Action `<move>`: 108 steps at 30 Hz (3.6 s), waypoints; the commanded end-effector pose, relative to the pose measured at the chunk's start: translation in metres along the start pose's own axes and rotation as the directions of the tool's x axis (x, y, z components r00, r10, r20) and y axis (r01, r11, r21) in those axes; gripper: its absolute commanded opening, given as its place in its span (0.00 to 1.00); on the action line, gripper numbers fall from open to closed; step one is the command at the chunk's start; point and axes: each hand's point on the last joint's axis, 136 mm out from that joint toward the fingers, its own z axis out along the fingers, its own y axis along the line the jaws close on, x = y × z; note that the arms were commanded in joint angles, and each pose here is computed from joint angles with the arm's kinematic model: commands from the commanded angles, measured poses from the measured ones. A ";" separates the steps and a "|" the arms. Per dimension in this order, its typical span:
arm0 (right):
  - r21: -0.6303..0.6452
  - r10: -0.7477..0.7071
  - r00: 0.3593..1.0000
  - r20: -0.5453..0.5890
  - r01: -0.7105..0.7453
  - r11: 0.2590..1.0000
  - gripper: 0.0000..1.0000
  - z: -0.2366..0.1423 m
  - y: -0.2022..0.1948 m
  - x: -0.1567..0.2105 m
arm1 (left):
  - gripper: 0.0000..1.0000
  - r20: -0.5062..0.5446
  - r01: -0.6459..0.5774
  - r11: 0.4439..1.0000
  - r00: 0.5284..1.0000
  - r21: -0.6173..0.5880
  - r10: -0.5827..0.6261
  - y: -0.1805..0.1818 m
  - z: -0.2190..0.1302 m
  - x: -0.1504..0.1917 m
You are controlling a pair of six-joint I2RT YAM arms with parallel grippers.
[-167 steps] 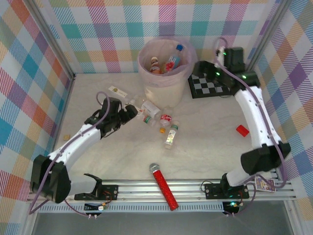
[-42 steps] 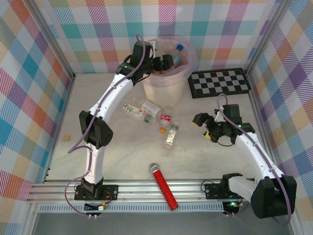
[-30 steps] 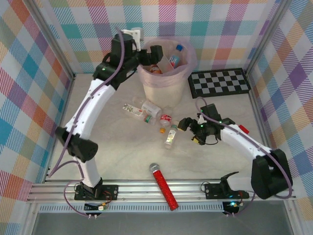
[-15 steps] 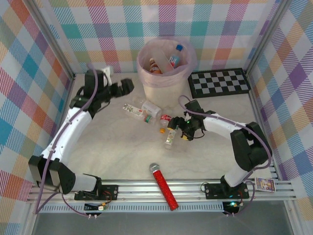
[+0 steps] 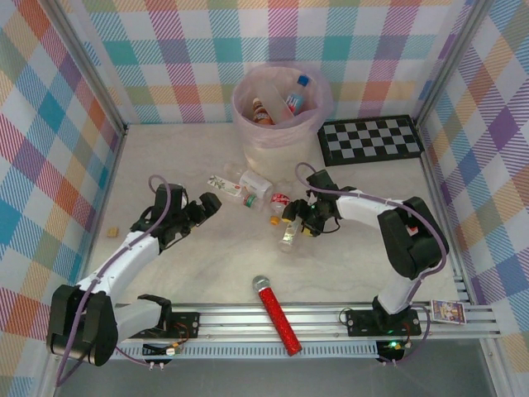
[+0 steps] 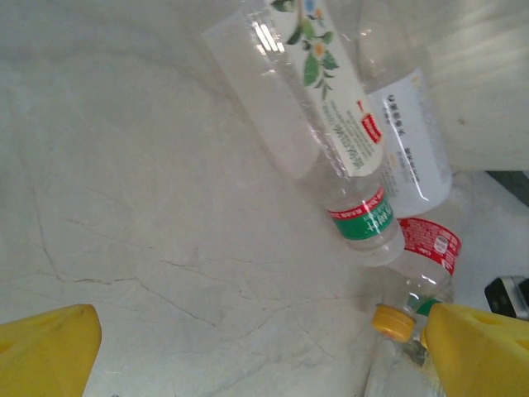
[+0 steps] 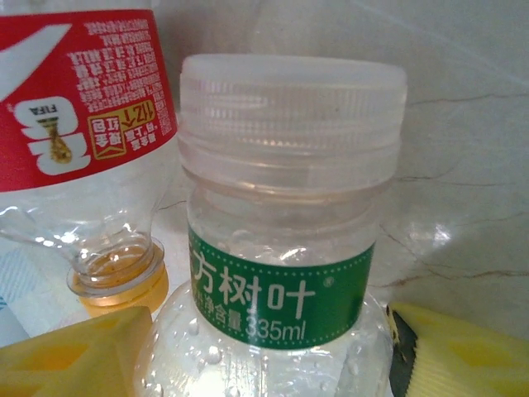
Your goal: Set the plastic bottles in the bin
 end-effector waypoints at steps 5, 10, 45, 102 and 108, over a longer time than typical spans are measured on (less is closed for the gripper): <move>0.053 -0.083 0.993 0.084 0.079 0.996 0.64 -0.046 0.010 -0.003 | 1.00 0.088 0.028 0.998 0.996 0.057 -0.033 -0.015 -0.006 -0.019; 0.080 -0.168 0.975 0.147 0.157 0.984 0.59 -0.100 0.018 -0.008 | 1.00 0.065 0.037 0.997 0.997 0.063 -0.041 -0.016 0.004 -0.017; 0.183 -0.542 0.263 0.798 0.752 0.633 0.56 -0.340 0.287 -0.192 | 1.00 0.060 -0.090 0.992 0.994 -0.092 0.096 -0.009 -0.025 0.010; 0.206 -0.688 0.486 0.538 0.716 0.667 0.53 -0.193 0.223 -0.234 | 1.00 0.032 -0.087 0.993 0.995 -0.079 0.090 -0.018 -0.020 0.011; 0.205 -0.676 0.432 0.598 0.733 0.649 0.59 -0.225 0.242 -0.226 | 1.00 0.022 -0.067 0.997 0.997 -0.037 0.068 -0.029 -0.013 0.010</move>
